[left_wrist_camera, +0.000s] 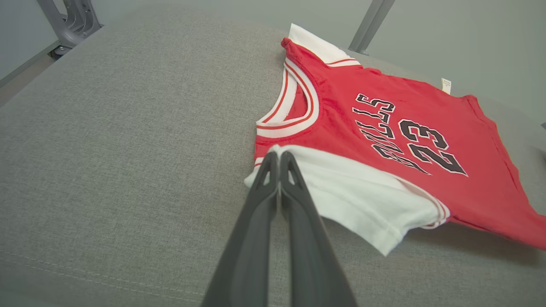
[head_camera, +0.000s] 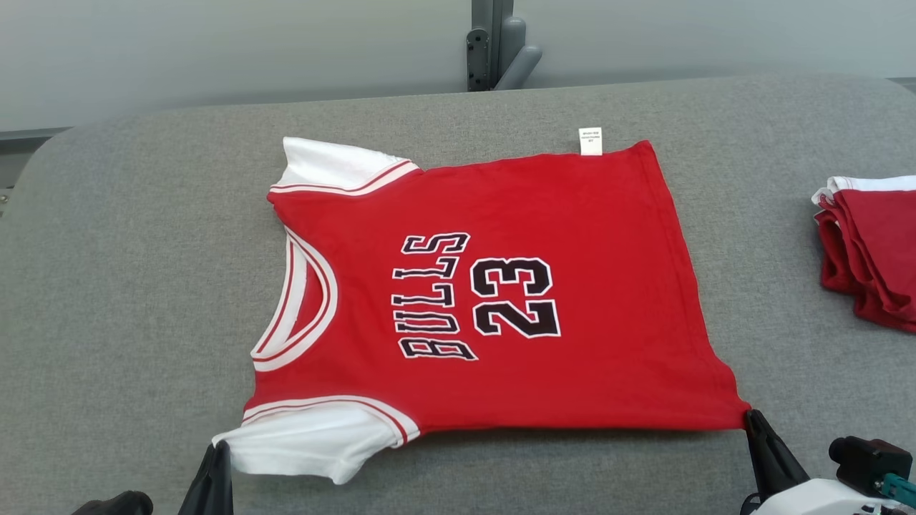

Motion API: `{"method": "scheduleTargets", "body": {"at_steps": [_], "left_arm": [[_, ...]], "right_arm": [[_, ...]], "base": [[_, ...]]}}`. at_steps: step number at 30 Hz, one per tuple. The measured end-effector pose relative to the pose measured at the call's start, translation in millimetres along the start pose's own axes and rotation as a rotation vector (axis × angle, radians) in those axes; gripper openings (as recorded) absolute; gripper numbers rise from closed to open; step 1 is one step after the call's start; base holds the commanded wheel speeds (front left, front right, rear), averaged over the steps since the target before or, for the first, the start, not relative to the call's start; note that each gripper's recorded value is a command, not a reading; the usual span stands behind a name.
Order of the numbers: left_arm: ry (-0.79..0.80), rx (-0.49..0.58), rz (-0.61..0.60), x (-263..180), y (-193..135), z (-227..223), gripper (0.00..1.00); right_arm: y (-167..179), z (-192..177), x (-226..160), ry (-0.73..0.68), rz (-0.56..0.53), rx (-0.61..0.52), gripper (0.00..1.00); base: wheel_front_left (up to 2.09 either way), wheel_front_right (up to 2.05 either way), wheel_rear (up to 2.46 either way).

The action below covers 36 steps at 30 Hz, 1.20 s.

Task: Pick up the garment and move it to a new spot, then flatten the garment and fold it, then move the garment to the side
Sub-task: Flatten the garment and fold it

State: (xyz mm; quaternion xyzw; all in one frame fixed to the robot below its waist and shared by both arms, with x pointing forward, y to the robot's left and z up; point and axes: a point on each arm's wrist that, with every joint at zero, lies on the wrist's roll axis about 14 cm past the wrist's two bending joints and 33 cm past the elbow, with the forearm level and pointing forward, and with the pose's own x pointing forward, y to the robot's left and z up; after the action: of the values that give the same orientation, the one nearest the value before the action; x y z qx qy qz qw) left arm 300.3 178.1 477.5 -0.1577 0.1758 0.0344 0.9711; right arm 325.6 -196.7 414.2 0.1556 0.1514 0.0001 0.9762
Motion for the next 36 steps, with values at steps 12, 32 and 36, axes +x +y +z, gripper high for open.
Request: {"method": "scheduleTargets", "body": {"at_steps": [12, 32, 36], "left_arm": [[0.059, 0.057, -0.056, 31.0, -8.6, 0.9, 0.0], [0.114, 0.107, -0.147, 129.2, -23.8, -20.0, 1.0], [0.099, 0.091, -0.145, 131.7, -24.9, -24.3, 1.0]], "right_arm": [[10.7, 14.8, 24.4, 0.031, 0.013, -0.024, 0.0], [15.4, 24.7, 95.9, -0.037, 0.057, -0.069, 0.75], [12.9, 29.5, 97.8, -0.091, 0.055, -0.08, 1.0]], "base": [[0.0, 0.0, 0.0], [0.0, 0.0, 0.0], [0.0, 0.0, 0.0]]}}
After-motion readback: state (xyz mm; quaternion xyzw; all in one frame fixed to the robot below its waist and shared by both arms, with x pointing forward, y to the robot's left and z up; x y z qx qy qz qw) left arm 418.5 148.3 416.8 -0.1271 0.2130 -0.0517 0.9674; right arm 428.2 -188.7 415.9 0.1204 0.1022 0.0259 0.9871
